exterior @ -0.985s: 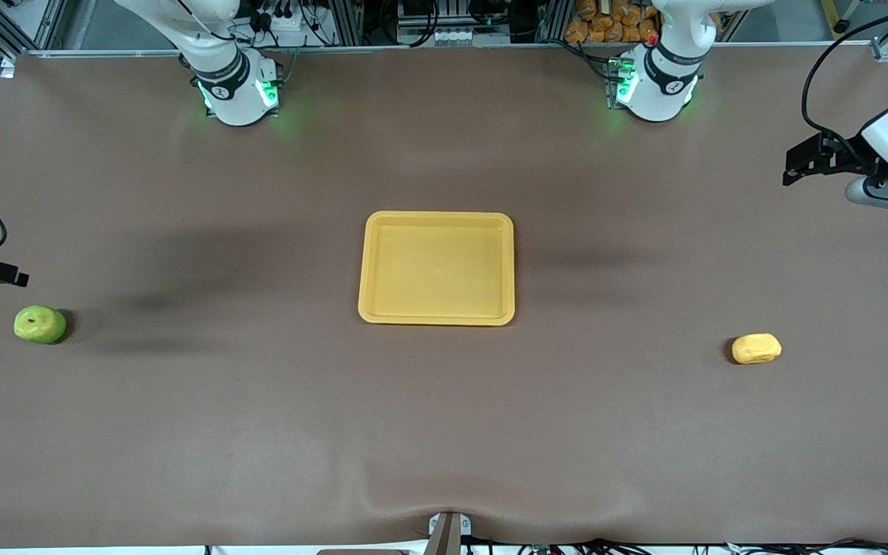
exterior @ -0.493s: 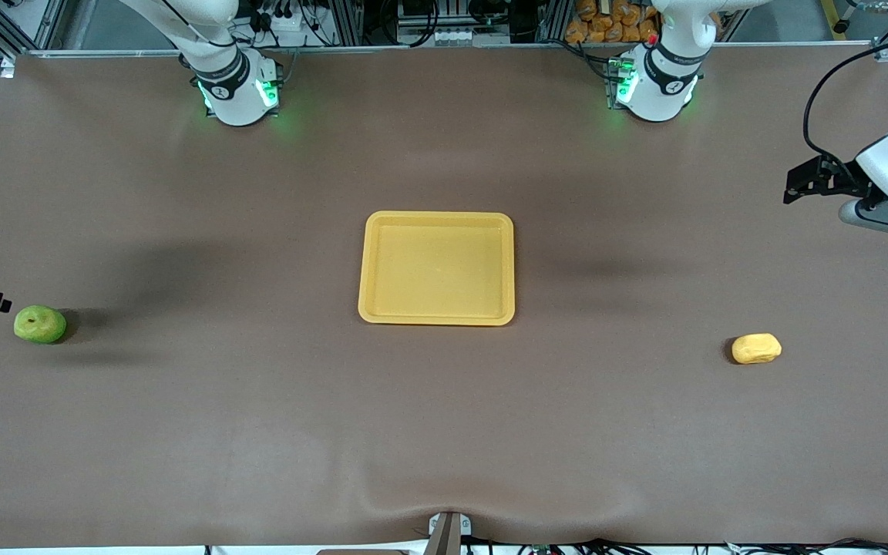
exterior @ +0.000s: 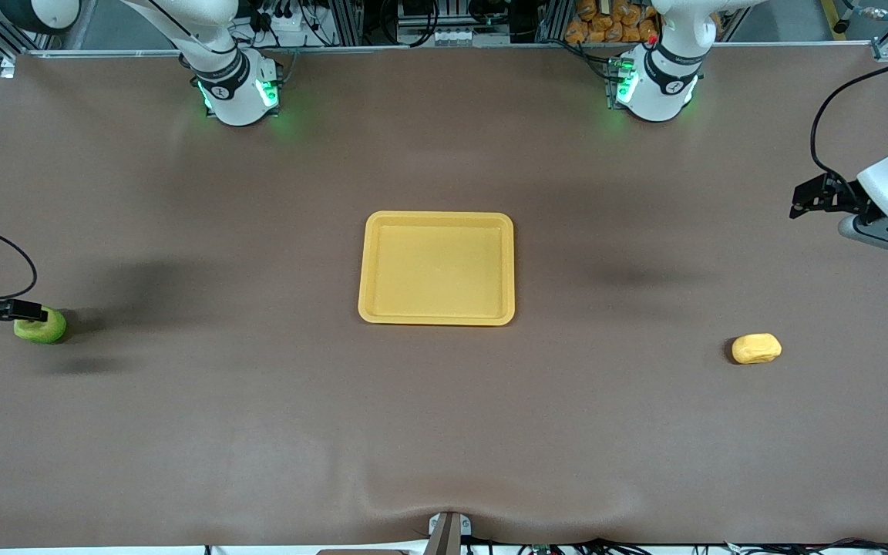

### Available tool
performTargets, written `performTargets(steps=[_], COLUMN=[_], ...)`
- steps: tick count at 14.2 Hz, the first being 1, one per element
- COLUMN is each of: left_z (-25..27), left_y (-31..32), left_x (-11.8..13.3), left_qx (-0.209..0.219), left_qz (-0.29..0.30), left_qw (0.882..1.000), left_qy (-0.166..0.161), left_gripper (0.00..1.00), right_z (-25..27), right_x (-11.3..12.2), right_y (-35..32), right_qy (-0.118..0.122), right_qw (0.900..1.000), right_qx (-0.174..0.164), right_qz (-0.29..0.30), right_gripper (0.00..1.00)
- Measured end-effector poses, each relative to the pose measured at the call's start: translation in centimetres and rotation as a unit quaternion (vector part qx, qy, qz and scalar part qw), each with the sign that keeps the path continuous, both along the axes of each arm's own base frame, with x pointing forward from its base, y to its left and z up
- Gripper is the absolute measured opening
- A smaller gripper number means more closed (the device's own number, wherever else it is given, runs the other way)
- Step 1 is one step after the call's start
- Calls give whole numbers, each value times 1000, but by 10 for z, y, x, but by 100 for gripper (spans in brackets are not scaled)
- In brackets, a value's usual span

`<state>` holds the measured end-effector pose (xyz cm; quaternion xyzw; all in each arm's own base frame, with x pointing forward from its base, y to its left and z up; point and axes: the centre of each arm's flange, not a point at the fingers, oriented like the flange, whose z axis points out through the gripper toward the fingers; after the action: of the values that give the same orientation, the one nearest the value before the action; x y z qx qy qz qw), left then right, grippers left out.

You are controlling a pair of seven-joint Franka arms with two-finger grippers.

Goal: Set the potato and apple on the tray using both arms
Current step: 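Lower the right gripper around the apple while the left gripper nears the potato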

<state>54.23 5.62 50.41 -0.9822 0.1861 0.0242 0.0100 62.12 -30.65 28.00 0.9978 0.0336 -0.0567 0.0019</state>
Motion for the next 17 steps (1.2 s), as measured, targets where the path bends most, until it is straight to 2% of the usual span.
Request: performTargets(steps=[2,5,11,17], left_z=[-13,-33,-82,-102], left_y=[3,15,41,41], left_x=[6,14,22,29], left_qx=[-2,-5,-8,-5], left_qz=[-11,-36,-78,-142], left_qw=[1000,999,997,989], left_qy=[4,2,-5,-28], left_gripper=[100,100,100,100], right_z=[-15,-23,-47,-65], right_x=[-4,-4,-5,-6], right_y=[-9,-16,-23,-25], right_qy=[11,29,39,43], right_qw=[1000,999,998,997], right_qx=[-4,-28,-31,-30], right_qz=[5,23,38,50], right_gripper=[100,100,100,100])
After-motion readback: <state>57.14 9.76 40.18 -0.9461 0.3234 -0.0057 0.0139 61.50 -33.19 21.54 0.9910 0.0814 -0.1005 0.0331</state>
